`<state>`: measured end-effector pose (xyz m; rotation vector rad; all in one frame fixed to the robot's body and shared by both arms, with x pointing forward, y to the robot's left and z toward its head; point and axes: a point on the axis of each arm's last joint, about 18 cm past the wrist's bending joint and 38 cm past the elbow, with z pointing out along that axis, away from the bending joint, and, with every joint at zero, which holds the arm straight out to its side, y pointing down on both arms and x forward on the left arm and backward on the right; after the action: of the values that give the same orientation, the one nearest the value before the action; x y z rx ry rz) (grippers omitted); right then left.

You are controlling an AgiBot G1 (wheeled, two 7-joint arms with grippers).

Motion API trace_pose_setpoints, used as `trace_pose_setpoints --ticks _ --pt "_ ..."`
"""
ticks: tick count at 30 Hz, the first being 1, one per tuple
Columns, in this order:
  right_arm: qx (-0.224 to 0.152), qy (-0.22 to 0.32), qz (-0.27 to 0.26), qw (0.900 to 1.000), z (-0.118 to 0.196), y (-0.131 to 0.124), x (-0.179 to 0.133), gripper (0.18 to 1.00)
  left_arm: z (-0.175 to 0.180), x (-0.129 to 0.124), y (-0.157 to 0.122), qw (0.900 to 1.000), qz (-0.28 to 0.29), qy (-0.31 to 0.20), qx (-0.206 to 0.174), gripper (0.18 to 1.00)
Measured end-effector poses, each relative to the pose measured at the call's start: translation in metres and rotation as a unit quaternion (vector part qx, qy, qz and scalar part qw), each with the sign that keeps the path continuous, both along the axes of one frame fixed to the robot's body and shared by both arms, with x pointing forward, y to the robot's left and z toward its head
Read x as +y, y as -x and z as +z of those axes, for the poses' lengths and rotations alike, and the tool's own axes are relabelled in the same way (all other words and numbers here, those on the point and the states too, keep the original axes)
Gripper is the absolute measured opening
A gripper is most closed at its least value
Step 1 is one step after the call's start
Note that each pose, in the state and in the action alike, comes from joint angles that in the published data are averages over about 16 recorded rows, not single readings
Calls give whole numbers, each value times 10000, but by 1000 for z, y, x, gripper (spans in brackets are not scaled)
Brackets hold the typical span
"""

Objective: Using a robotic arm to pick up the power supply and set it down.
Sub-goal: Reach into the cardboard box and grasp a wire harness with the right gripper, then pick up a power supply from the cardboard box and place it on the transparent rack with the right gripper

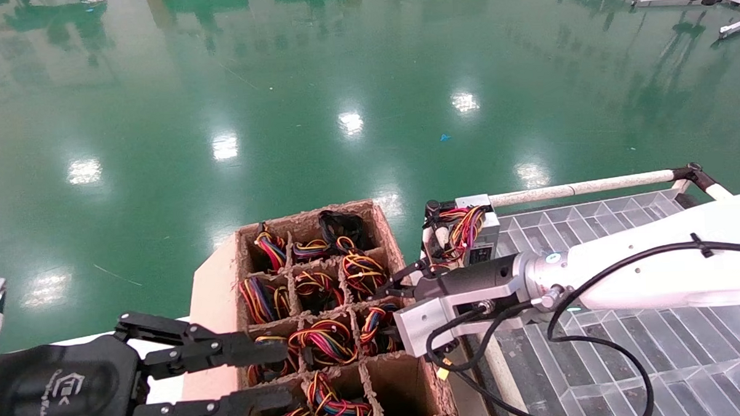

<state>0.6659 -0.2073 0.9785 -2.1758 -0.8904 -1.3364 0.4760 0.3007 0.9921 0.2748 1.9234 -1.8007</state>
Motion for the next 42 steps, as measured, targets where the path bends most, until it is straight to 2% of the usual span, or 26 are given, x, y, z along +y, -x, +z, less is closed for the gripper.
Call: trace_pose_setpoints --ticks 6,10,16,22,28,33,42 --pt "51 59 -68 9999 -2 -4 1 453 0 0 0 10000 0 0 0 381" --pt "93 32 -107 9999 -2 -5 0 365 0 0 0 10000 0 0 0 477" --pt "196 -222 -137 9995 7 -1 -3 276 0 0 0 10000 0 0 0 622" --pt "332 -761 -145 9964 30 11 -11 227 0 0 0 10000 0 0 0 769" --pt "264 -1354 -126 9904 73 32 -25 207 0 0 0 10000 0 0 0 877" --pt "-6 -1764 -100 9843 116 54 -39 205 0 0 0 10000 0 0 0 941" --pt "-683 -2204 -177 9728 176 95 -72 204 0 0 0 10000 0 0 0 992"
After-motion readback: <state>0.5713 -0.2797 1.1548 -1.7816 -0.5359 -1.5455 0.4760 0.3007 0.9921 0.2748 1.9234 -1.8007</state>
